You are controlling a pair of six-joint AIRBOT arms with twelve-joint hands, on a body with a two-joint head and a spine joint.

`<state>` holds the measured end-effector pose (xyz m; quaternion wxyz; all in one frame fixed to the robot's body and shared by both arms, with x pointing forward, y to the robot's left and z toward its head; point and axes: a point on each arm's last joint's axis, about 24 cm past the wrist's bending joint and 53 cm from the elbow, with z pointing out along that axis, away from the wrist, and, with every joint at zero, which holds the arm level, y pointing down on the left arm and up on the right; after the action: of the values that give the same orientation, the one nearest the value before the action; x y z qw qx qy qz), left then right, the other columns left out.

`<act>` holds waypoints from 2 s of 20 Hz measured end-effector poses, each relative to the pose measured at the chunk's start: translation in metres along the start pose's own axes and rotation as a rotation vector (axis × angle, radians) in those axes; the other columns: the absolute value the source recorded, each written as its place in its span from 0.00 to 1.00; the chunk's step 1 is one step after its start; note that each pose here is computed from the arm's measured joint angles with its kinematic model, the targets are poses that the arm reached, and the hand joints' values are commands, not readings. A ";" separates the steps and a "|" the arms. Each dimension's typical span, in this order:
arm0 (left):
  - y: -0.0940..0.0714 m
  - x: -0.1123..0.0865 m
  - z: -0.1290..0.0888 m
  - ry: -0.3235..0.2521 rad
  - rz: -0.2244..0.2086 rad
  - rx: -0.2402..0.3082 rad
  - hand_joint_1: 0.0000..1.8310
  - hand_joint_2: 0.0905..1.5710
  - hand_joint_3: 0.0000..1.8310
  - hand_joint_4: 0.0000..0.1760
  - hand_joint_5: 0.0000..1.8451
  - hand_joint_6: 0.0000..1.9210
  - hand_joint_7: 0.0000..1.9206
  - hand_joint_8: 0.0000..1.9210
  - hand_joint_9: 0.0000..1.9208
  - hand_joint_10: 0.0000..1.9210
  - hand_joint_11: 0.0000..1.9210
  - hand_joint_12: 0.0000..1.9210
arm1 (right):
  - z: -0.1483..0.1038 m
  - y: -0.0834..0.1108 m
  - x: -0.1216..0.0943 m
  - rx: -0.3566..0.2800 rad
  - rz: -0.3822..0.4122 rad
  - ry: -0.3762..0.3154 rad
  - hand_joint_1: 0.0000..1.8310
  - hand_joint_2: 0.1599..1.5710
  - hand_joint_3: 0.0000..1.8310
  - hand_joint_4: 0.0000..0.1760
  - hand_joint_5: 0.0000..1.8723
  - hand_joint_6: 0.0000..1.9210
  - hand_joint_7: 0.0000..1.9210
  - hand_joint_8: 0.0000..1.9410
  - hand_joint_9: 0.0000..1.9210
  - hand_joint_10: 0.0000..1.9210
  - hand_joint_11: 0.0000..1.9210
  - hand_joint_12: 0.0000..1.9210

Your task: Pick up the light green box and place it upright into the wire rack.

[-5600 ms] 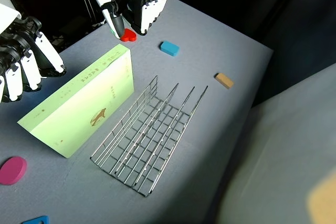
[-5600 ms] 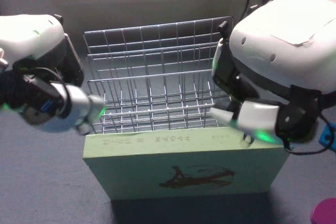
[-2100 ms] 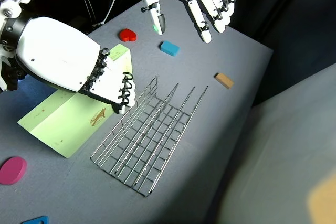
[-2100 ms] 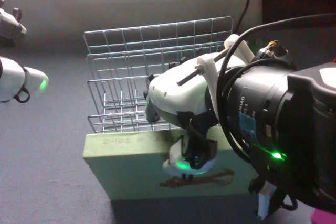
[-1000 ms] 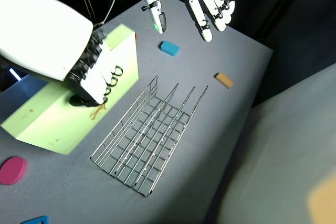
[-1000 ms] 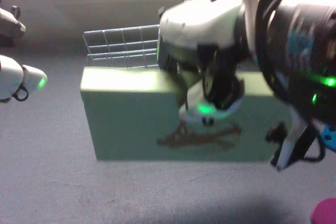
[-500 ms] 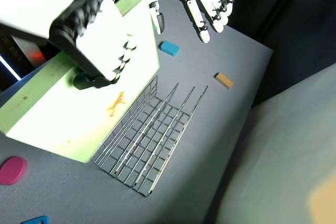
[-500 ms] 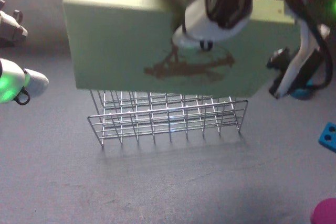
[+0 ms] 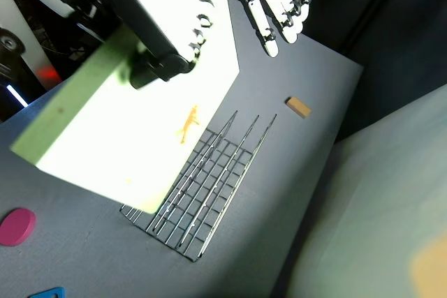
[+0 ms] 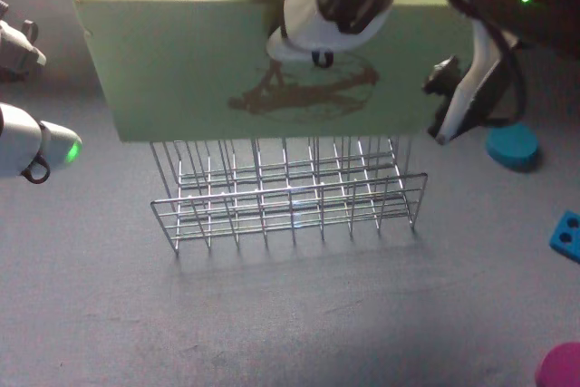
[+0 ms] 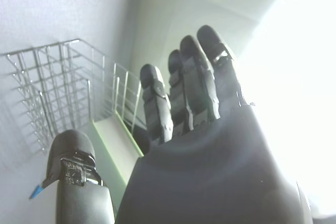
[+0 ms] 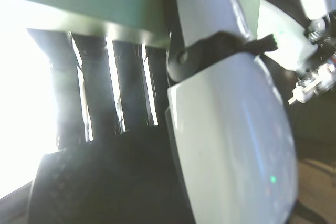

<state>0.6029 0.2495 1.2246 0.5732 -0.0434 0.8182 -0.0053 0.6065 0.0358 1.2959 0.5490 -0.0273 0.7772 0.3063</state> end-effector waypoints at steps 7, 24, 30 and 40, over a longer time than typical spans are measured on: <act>0.002 0.002 0.000 0.010 0.000 -0.008 0.11 0.72 0.00 0.45 0.21 0.00 0.14 0.00 0.13 0.00 0.00 0.37 | 0.016 -0.002 0.018 0.010 0.000 0.038 0.74 0.72 0.00 0.00 0.43 0.53 0.45 0.62 0.43 0.76 0.39 0.80; 0.004 0.004 0.002 0.021 0.000 -0.009 0.11 0.72 0.00 0.45 0.20 0.00 0.14 0.00 0.13 0.00 0.00 0.38 | 0.044 -0.014 0.058 0.074 0.006 0.085 0.74 0.71 0.00 0.00 0.44 0.51 0.46 0.61 0.43 0.76 0.41 0.80; 0.004 0.004 0.002 0.021 -0.001 -0.011 0.11 0.72 0.00 0.46 0.20 0.00 0.14 0.00 0.13 0.00 0.00 0.39 | 0.053 -0.033 0.069 0.120 -0.009 0.102 0.74 0.72 0.00 0.00 0.43 0.52 0.46 0.62 0.42 0.77 0.40 0.81; 0.005 0.006 0.003 0.025 0.002 -0.013 0.11 0.72 0.00 0.45 0.20 0.00 0.14 0.00 0.13 0.00 0.00 0.38 | 0.063 -0.051 0.100 0.149 -0.046 0.160 0.67 0.70 0.00 0.00 0.48 0.51 0.51 0.62 0.46 0.64 0.41 0.80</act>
<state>0.6032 0.2546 1.2182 0.5629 -0.0461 0.8253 0.0001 0.6392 0.0556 1.1728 0.4926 -0.0288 0.8383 0.2317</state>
